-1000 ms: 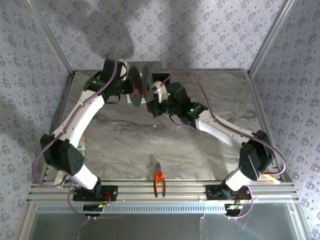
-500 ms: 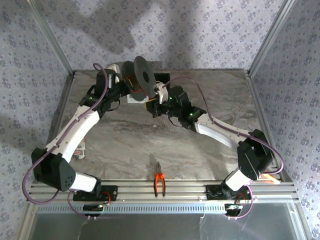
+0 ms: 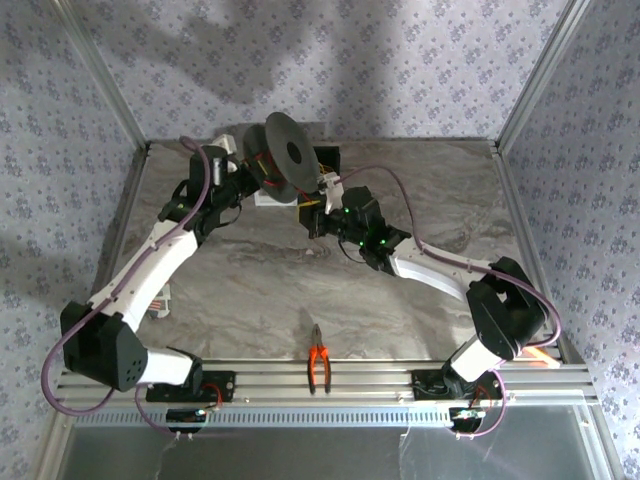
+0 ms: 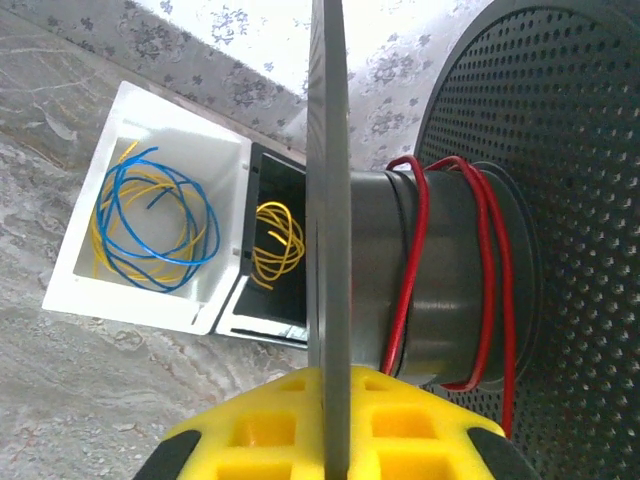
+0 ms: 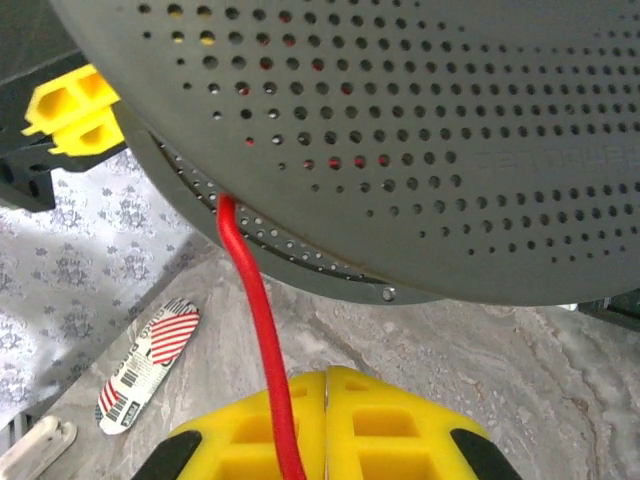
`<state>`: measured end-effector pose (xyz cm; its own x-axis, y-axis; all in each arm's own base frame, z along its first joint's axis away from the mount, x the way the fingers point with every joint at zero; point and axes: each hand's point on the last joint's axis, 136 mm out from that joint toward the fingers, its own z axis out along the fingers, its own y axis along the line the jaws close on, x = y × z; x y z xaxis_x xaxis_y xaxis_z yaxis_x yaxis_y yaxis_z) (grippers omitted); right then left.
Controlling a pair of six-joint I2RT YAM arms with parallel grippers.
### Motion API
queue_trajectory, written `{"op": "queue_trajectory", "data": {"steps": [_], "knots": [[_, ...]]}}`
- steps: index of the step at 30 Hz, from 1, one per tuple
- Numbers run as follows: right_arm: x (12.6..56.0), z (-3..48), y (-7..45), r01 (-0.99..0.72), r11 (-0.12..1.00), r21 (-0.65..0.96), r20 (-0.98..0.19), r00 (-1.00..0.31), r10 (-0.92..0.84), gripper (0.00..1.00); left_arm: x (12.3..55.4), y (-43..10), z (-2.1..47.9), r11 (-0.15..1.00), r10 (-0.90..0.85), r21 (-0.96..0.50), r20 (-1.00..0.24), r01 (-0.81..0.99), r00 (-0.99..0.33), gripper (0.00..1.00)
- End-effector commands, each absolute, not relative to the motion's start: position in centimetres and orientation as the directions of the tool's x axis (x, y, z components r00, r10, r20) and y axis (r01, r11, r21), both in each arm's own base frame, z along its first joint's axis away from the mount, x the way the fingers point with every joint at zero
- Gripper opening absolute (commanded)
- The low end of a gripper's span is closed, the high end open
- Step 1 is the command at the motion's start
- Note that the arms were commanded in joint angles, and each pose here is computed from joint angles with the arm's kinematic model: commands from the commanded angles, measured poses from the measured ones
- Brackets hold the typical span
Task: Wrap the cables
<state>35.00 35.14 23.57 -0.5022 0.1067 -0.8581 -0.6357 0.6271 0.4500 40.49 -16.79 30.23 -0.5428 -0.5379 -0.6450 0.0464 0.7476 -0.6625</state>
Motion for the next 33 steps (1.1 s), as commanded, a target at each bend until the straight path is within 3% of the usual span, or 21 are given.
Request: {"op": "queue_trajectory", "data": {"steps": [1,10,33], "knots": [[35.6,17.3,32.1,-0.497,0.764,0.412,-0.789,-0.613,0.027,0.0,41.3,-10.4,43.3,0.627,-0.753,-0.763,-0.645,0.16,-0.128,0.0],[37.0,11.8,27.7,-0.379,0.867,0.323,-0.719,-0.694,-0.036,0.0,41.0,-9.0,43.9,0.559,-0.8,-0.808,-0.585,0.186,-0.137,0.0],[38.0,4.8,19.8,-0.226,0.93,0.29,-0.584,-0.811,-0.015,0.0,40.9,-8.2,44.1,0.551,-0.806,-0.813,-0.577,0.185,-0.135,0.0]]}}
